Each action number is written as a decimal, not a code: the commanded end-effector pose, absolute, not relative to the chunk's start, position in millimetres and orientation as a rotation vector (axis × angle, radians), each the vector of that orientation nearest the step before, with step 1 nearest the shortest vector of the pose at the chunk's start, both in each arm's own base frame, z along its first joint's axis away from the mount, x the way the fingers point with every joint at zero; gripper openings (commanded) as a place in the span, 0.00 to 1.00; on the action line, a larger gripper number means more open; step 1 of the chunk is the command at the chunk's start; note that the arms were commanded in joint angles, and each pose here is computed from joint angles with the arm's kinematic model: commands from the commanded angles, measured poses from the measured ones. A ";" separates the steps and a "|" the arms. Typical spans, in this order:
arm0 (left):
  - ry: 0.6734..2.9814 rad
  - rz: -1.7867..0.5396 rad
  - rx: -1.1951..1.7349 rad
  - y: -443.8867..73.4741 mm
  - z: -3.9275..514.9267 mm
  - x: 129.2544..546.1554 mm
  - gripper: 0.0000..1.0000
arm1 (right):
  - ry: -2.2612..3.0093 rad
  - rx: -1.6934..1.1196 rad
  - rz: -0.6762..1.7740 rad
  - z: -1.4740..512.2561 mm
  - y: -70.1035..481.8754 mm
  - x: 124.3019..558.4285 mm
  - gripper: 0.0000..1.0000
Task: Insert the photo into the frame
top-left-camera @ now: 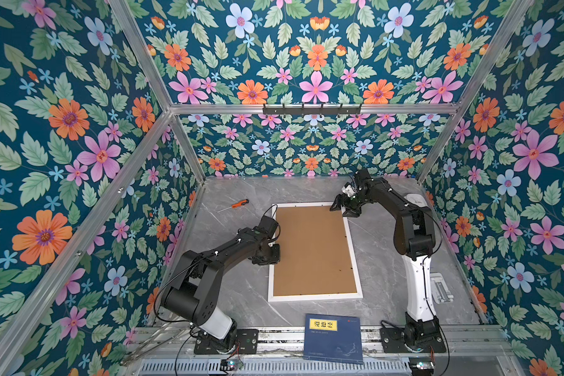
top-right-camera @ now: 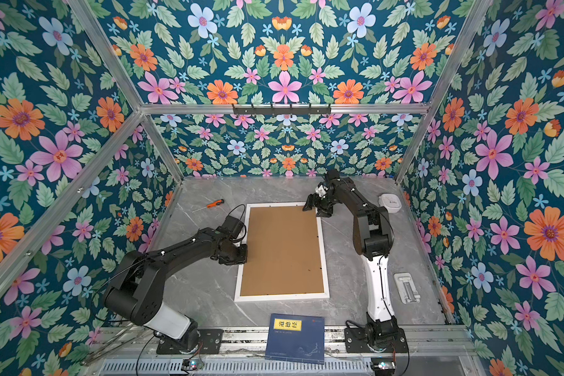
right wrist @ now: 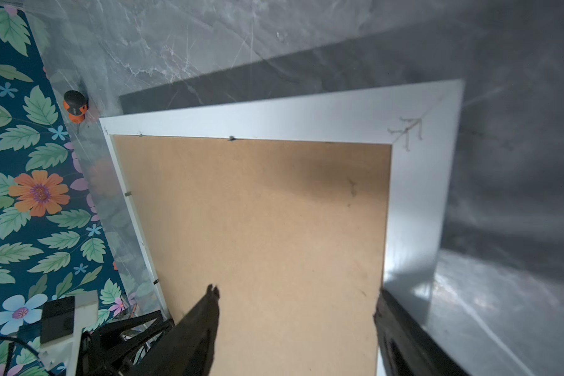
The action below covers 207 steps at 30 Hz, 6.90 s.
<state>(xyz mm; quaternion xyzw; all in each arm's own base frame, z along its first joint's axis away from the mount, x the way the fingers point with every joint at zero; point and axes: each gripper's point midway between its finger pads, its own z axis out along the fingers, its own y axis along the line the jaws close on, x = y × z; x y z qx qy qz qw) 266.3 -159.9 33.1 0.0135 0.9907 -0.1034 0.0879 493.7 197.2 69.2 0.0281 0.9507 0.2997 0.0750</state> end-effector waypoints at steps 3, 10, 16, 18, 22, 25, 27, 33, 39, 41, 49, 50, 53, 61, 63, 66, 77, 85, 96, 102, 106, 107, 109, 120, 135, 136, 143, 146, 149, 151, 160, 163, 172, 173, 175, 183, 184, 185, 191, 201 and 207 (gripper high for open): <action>2.996 -0.356 0.053 -165.9 26.2 255.9 0.30 | 2.896 0.062 0.882 53.8 202.7 486.0 0.76; 2.996 -0.357 0.058 -166.8 26.4 255.5 0.30 | 2.909 0.048 0.862 50.1 207.0 482.0 0.76; 2.996 -0.369 0.042 -168.2 25.2 255.7 0.30 | 2.856 0.023 0.807 79.2 204.3 483.7 0.75; 2.996 -0.396 0.034 -171.4 24.8 255.9 0.30 | 2.819 0.011 0.788 98.2 201.6 483.5 0.76; 2.987 -0.446 0.002 -177.2 25.4 257.7 0.30 | 2.754 0.017 0.776 125.8 196.4 474.5 0.76; 2.980 -0.503 -0.011 -184.2 28.0 259.0 0.30 | 2.738 0.035 0.756 133.3 189.6 460.3 0.76; 2.974 -0.526 -0.017 -187.7 31.3 261.1 0.30 | 2.734 0.046 0.730 137.6 184.2 447.1 0.75; 2.977 -0.475 -0.010 -186.5 35.6 270.0 0.29 | 2.753 0.032 0.570 139.6 169.7 392.5 0.76; 2.997 -0.396 0.029 -180.3 35.4 273.4 0.29 | 2.784 -0.015 0.426 127.3 164.9 331.1 0.76; 3.005 -0.365 0.040 -177.9 35.1 274.4 0.28 | 2.799 -0.015 0.393 121.1 162.6 316.0 0.76; 3.010 -0.369 0.045 -179.3 32.8 274.6 0.28 | 2.847 0.043 0.375 101.3 152.2 285.7 0.76; 3.011 -0.371 0.044 -179.8 32.4 275.0 0.28 | 2.856 0.045 0.385 100.3 153.4 283.1 0.76; 3.010 -0.363 0.041 -178.8 31.5 275.5 0.28 | 2.871 0.022 0.389 97.2 156.9 271.2 0.76; 3.022 -0.312 0.022 -173.3 29.1 275.7 0.23 | 2.889 0.073 0.793 104.5 196.5 233.6 0.77; 3.017 -0.349 -0.023 -175.3 27.6 273.0 0.22 | 2.893 0.151 0.808 105.0 197.5 224.2 0.77; 3.007 -0.421 -0.072 -180.8 26.2 269.9 0.22 | 2.877 0.216 0.864 104.9 207.1 210.2 0.78; 3.020 -0.371 -0.034 -178.3 26.2 273.5 0.22 | 2.950 0.026 0.507 75.8 194.6 176.4 0.77; 3.019 -0.337 -0.021 -175.4 30.0 276.1 0.22 | 2.850 -0.044 0.116 74.6 161.9 167.2 0.77; 3.023 -0.341 -0.011 -176.6 31.2 276.4 0.22 | 2.859 -0.014 0.070 57.4 154.4 152.9 0.90; 3.025 -0.347 -0.010 -177.6 31.5 276.3 0.23 | 2.866 -0.032 0.079 51.4 159.3 154.1 0.90; 3.022 -0.342 -0.006 -176.8 33.0 276.3 0.23 | 2.878 -0.029 0.061 45.2 159.8 154.5 0.90; 3.025 -0.344 -0.007 -177.1 32.8 275.9 0.23 | 2.879 -0.028 0.057 44.6 159.9 154.6 0.90; 3.026 -0.350 -0.007 -177.8 32.8 275.8 0.23 | 2.882 -0.021 0.059 42.9 160.2 153.9 0.90; 3.028 -0.351 -0.007 -177.8 31.3 275.2 0.23 | 2.891 0.008 0.024 36.5 154.1 151.7 0.90; 3.031 -0.349 -0.003 -175.7 30.9 271.2 0.22 | 2.917 0.039 0.016 28.9 153.9 155.1 0.90; 3.030 -0.349 -0.003 -175.6 31.2 271.3 0.22 | 2.917 0.039 0.022 29.0 154.8 155.5 0.90; 3.032 -0.350 -0.003 -175.5 31.3 270.5 0.22 | 2.920 0.042 0.052 29.7 158.0 160.0 0.90; 3.033 -0.349 0.000 -175.2 31.2 269.9 0.22 | 2.931 0.044 0.039 23.7 157.0 159.1 0.90; 3.034 -0.349 -0.003 -175.0 30.9 269.6 0.21 | 2.942 0.057 0.035 18.5 157.1 157.9 0.90; 3.033 -0.351 -0.002 -175.3 31.2 269.8 0.21 | 2.939 0.064 0.028 17.7 156.3 158.3 0.90; 3.034 -0.350 0.001 -175.3 31.0 269.9 0.21 | 2.903 0.036 0.097 33.1 165.8 166.1 0.90; 3.031 -0.354 0.003 -176.0 32.1 270.4 0.21 | 2.876 0.026 0.154 48.3 171.4 172.1 0.90; 3.034 -0.345 0.008 -174.7 30.4 269.6 0.20 | 2.813 0.026 0.361 82.9 180.4 202.8 0.90; 3.032 -0.346 0.009 -174.9 30.7 270.0 0.21 | 2.805 0.023 0.379 86.9 181.2 208.9 0.90; 3.031 -0.347 0.011 -175.0 30.3 270.2 0.21 | 2.782 0.009 0.411 93.9 182.4 221.6 0.90; 3.029 -0.342 0.015 -174.6 27.9 270.6 0.21 | 2.638 -0.048 0.548 130.2 186.5 293.3 0.89; 3.027 -0.341 0.016 -174.5 27.9 271.0 0.21 | 2.612 -0.058 0.569 137.3 188.5 305.1 0.88; 3.025 -0.342 0.018 -174.8 28.0 271.4 0.21 | 2.596 -0.064 0.589 141.7 188.7 315.9 0.88; 3.017 -0.347 0.050 -177.4 27.1 275.4 0.21 | 2.526 -0.048 0.784 153.4 191.1 369.3 0.86; 3.015 -0.333 0.067 -178.3 23.6 279.4 0.21 | 2.473 -0.140 1.060 146.6 219.1 439.7 0.83; 3.016 -0.285 0.082 -172.4 21.2 278.2 0.21 | 2.465 -0.131 1.089 131.7 227.4 478.8 0.83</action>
